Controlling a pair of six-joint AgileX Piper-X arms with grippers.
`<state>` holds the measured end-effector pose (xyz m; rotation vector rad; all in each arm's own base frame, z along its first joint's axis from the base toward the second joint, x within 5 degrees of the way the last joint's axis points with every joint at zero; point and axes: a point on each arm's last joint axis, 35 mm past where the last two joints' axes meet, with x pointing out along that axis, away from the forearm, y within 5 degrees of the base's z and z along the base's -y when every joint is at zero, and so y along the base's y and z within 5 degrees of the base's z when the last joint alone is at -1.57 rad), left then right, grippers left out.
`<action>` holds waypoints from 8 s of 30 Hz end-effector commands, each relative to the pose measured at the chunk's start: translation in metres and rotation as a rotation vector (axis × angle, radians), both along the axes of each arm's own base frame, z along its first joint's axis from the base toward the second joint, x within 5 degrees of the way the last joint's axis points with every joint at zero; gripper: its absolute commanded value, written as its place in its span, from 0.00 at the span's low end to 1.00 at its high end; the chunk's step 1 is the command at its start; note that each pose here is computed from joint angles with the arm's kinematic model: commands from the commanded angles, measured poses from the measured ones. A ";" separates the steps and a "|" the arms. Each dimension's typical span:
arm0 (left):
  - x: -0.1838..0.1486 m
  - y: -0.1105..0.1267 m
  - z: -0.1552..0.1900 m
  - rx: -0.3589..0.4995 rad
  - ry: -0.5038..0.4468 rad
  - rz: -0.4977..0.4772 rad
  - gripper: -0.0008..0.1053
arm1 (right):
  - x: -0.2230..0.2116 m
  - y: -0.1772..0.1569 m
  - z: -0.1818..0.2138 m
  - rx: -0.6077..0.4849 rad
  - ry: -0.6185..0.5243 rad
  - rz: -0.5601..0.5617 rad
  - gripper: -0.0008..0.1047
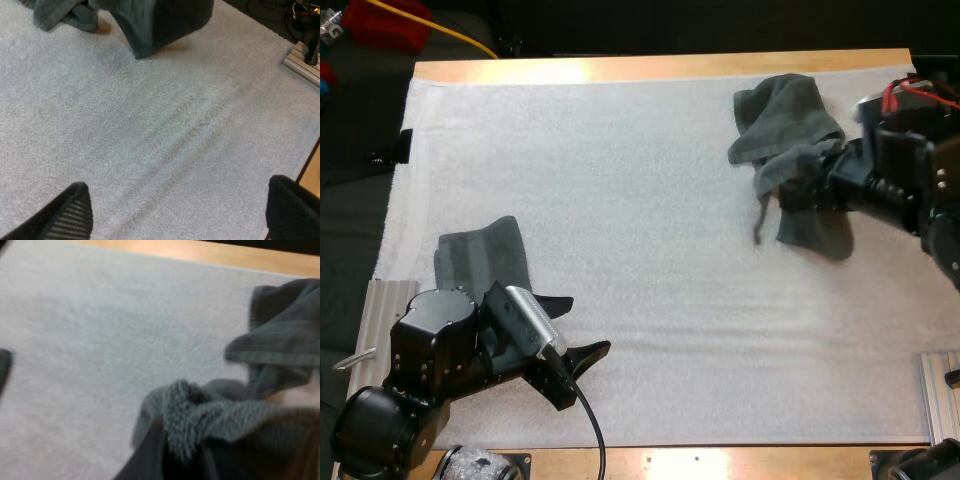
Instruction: Pick towel from pile, fold and stack
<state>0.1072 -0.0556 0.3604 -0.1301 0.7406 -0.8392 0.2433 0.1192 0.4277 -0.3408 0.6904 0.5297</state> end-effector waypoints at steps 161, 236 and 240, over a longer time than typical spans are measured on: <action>0.007 0.004 -0.042 0.225 0.108 0.092 0.66 | 0.083 0.098 -0.237 -0.190 0.731 0.269 0.02; 0.094 -0.078 0.027 0.836 -0.176 -0.054 0.01 | -0.014 0.047 -0.034 -0.241 0.091 0.115 0.02; 0.086 -0.074 0.032 0.800 -0.083 -0.081 0.01 | -0.049 0.062 -0.026 -0.292 0.064 0.149 0.02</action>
